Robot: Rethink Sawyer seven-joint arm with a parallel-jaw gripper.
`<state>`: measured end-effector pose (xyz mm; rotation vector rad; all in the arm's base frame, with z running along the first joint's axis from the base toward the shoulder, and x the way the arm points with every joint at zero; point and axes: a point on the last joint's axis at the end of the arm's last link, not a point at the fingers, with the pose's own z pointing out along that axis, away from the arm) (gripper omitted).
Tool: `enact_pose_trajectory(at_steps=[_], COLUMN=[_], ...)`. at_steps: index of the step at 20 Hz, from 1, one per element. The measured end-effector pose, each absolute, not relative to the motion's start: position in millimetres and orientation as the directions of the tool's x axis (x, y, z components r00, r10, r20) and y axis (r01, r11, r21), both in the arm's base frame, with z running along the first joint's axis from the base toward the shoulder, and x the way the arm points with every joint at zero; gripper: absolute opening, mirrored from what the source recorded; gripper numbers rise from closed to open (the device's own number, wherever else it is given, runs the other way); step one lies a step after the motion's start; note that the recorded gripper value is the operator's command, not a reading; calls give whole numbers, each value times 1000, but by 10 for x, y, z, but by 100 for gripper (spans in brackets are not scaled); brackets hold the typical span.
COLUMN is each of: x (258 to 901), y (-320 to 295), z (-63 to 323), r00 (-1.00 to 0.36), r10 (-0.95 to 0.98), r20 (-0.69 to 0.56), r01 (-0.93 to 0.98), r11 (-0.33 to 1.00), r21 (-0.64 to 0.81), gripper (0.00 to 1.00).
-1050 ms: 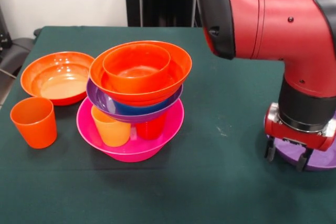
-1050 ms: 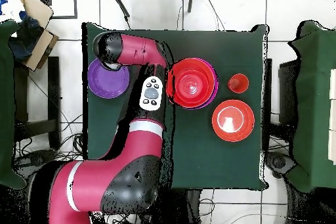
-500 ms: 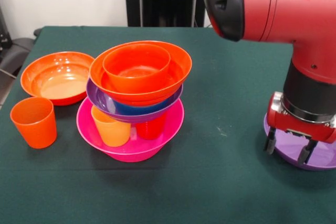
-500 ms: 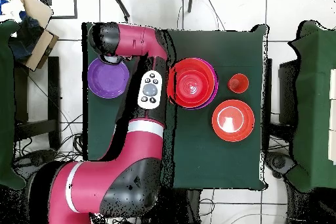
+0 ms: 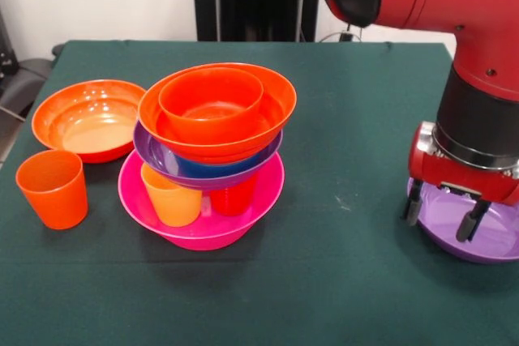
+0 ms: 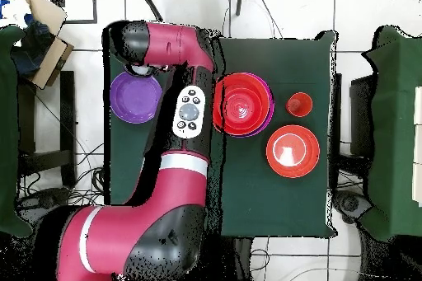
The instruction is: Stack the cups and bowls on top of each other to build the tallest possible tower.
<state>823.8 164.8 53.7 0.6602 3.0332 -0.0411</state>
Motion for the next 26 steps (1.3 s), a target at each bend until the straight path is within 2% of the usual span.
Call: enact_pose_trajectory(at_steps=[17, 26], x=[7814, 7625], y=[1483, 1578], z=[390, 141], r00=[-886, -871], r10=[463, 489], r20=[-5, 42], r01=[463, 490], r11=[886, 871], r21=[-31, 33], gripper=[100, 100])
